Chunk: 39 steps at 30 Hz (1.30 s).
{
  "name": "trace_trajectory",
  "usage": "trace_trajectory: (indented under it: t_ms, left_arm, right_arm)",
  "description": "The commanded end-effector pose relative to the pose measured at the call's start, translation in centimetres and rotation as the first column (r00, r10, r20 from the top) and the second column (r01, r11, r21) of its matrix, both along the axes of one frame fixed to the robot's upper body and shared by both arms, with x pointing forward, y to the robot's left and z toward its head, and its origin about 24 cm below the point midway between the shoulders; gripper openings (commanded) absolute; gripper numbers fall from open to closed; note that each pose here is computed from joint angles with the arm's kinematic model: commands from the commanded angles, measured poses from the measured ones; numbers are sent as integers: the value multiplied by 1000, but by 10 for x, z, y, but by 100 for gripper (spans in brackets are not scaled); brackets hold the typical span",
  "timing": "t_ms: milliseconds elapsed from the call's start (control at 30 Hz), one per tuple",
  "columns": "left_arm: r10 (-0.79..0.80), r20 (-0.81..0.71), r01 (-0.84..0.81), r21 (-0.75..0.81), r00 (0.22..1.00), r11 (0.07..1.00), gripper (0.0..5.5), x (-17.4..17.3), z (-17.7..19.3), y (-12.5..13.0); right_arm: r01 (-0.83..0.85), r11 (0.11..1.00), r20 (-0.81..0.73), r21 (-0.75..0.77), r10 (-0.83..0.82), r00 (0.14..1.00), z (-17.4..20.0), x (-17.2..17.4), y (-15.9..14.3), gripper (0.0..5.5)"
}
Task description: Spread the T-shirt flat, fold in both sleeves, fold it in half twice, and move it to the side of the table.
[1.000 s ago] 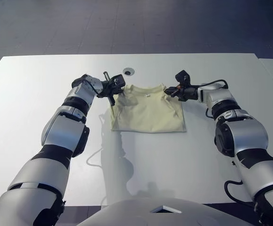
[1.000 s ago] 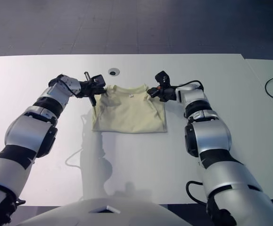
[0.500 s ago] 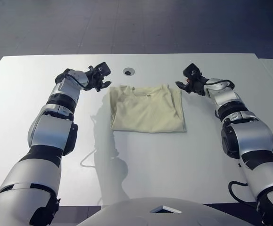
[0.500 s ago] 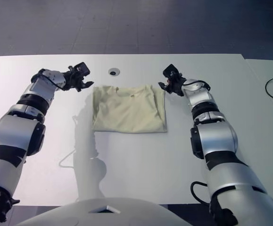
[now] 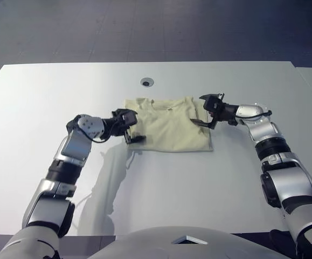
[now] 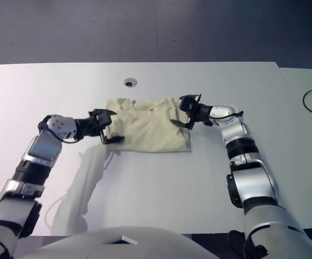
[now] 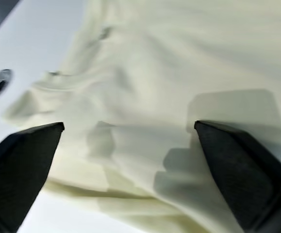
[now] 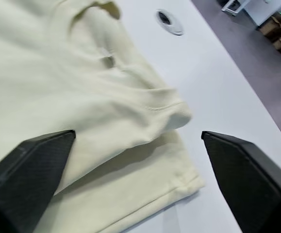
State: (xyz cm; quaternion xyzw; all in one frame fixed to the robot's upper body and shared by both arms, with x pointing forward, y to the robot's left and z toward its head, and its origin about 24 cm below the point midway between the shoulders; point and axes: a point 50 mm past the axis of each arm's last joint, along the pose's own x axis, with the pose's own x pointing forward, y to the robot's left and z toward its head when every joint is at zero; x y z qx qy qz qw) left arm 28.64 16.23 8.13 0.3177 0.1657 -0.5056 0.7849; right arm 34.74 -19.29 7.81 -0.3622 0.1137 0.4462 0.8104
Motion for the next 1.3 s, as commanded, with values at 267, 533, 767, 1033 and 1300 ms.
trace_trajectory:
  t_ms: [267,533,767,1033,1300]
  left_arm:
    - [-14,-76,34,271,997,962,540,-3,-5,37]
    - [38,50,-55,395,998,917,540,48,23,67]
    - [112,124,-140,249,986,958,540,64,47,66]
    - [101,-15,-101,-64,995,993,540,19,55,35]
    - [135,-25,-135,17,991,991,540,7,8,19]
  right_arm:
    - [-300,918,-42,-258,300,953,-9,-57,-3,537]
    - [-487,861,-51,-148,485,873,18,-105,49,537]
    - [-443,896,-32,25,443,896,61,-103,63,537]
    - [-222,975,32,-16,222,975,72,-72,29,537]
    - [-141,966,77,-215,161,984,46,-55,1,537]
